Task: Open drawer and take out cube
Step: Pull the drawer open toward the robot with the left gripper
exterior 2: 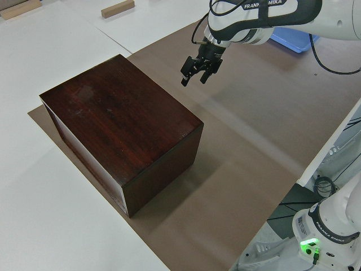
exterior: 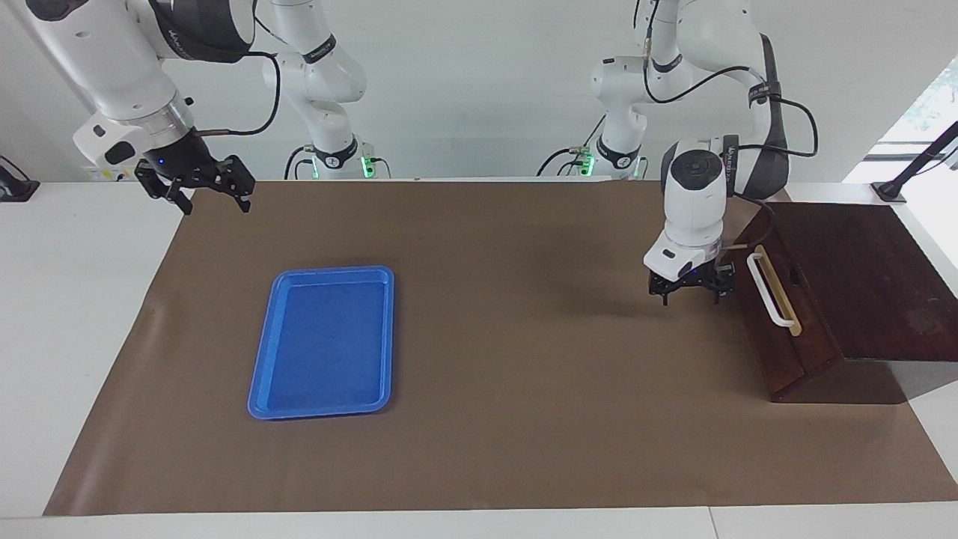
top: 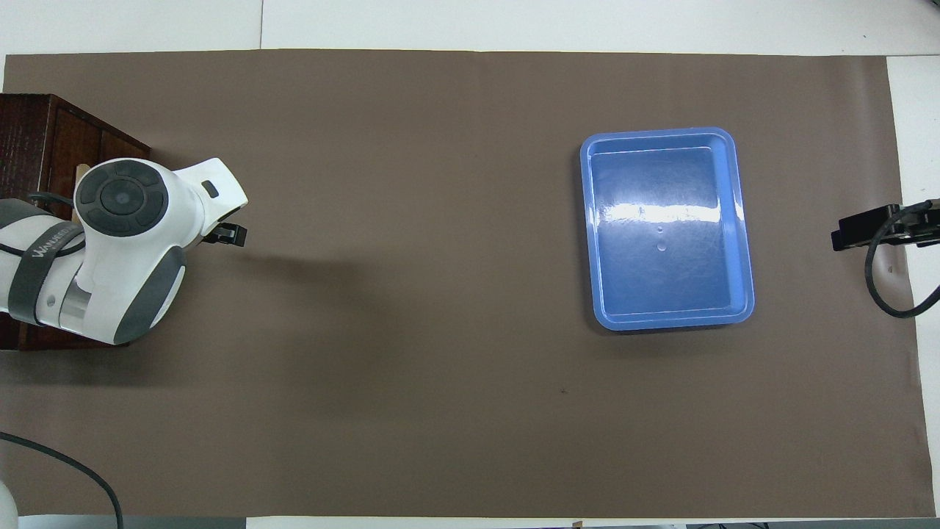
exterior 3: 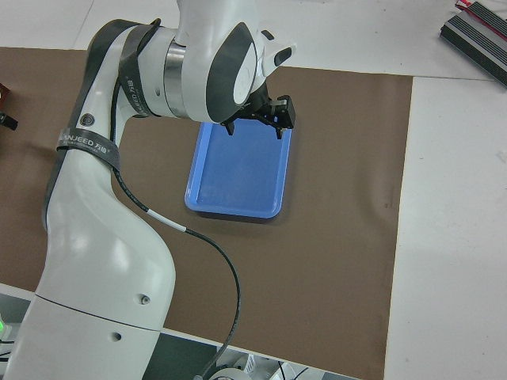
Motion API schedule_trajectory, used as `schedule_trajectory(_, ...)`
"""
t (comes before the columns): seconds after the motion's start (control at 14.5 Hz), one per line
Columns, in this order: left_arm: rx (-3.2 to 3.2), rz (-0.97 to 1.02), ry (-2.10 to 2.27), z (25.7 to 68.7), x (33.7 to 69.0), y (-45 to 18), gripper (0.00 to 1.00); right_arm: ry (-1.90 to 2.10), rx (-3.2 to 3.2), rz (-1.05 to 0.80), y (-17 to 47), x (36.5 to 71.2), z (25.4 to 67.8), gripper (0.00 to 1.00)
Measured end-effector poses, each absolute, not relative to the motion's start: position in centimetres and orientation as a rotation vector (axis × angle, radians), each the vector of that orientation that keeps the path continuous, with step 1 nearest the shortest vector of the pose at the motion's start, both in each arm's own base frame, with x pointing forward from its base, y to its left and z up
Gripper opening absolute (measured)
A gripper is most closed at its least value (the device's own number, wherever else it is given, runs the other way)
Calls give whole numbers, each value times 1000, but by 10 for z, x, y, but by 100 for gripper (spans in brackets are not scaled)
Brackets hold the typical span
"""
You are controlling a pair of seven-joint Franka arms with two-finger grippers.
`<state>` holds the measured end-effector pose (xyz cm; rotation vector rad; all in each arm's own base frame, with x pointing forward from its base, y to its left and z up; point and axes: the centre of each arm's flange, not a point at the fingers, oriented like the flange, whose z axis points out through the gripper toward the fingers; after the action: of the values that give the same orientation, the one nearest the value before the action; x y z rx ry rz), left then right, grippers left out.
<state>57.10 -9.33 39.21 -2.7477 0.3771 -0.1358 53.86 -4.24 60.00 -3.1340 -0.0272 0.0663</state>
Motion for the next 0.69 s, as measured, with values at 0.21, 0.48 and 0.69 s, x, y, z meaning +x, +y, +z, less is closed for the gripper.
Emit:
schedule_trajectory(0.21, -2663, -118, 443, 405, 581, -64, 100, -27, -3134, 66, -42, 539, 600, 100)
schedule_trajectory(0.48, -2663, -93, 454, 399, 586, -19, 100, -27, -3134, 66, -42, 539, 600, 100)
schedule_trajectory(0.69, -2671, -100, 453, 392, 586, -6, 100, -27, -3134, 66, -42, 539, 600, 100)
